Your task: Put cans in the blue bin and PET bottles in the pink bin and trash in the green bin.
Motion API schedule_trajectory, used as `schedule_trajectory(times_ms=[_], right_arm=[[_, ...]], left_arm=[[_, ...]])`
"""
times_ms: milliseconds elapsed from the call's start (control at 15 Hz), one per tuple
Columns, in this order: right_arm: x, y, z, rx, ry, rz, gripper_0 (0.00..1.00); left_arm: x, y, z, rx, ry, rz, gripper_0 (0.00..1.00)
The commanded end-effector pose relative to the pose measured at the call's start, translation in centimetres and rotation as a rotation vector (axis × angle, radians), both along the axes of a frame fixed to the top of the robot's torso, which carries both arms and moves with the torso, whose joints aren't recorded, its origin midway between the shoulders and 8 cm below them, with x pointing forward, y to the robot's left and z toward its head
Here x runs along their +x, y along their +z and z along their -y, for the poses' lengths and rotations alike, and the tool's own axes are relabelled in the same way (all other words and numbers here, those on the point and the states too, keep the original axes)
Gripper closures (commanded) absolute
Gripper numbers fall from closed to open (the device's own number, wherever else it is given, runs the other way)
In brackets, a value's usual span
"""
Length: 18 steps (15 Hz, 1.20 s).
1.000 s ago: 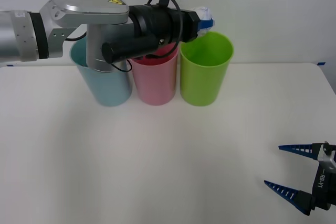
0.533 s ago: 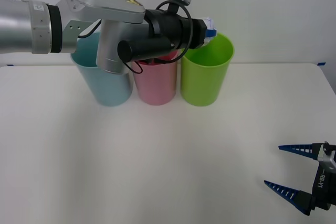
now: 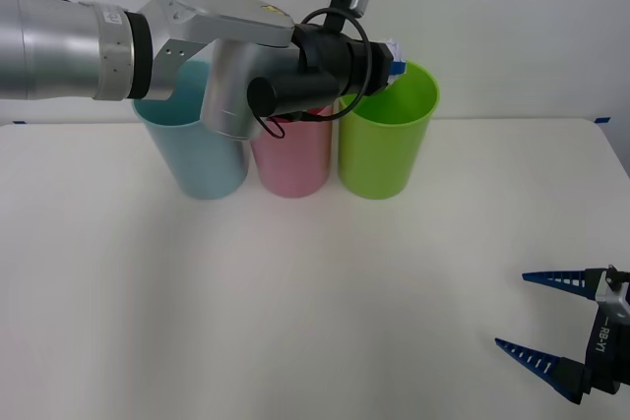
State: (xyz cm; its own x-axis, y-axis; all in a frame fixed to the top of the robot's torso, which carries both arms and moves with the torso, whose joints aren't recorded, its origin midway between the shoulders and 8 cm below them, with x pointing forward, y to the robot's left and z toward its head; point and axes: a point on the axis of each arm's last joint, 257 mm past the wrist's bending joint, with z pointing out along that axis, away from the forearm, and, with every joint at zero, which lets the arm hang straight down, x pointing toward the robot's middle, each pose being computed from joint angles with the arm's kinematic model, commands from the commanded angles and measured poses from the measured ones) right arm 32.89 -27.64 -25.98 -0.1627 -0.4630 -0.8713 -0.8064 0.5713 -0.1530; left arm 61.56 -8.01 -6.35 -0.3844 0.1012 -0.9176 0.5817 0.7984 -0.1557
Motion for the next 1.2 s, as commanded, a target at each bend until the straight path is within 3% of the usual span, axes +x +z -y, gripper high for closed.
schedule_trajectory(times_ms=[67, 267, 333, 400, 467, 733, 1200], right_arm=[[0.0, 0.0, 0.0, 0.000, 0.000, 0.000, 0.00], [0.0, 0.0, 0.0, 0.000, 0.000, 0.000, 0.00], [0.0, 0.0, 0.0, 0.000, 0.000, 0.000, 0.00], [0.0, 0.0, 0.0, 0.000, 0.000, 0.000, 0.00], [0.0, 0.0, 0.0, 0.000, 0.000, 0.000, 0.00], [0.0, 0.0, 0.0, 0.000, 0.000, 0.000, 0.00], [0.0, 0.0, 0.0, 0.000, 0.000, 0.000, 0.00]], left_arm=[[0.3, 0.0, 0.1, -0.004, 0.009, -0.003, 1.00], [0.4, 0.1, 0.1, -0.013, 0.017, -0.009, 1.00], [0.6, 0.2, -0.1, -0.013, 0.029, -0.007, 0.92], [0.6, 0.3, -0.1, -0.018, 0.035, -0.010, 0.39], [0.6, 0.4, -0.1, -0.025, 0.038, -0.016, 0.00], [0.4, 0.9, 0.4, -0.058, 0.042, -0.040, 0.00], [0.3, 1.6, 0.9, -0.054, 0.022, -0.023, 0.00]])
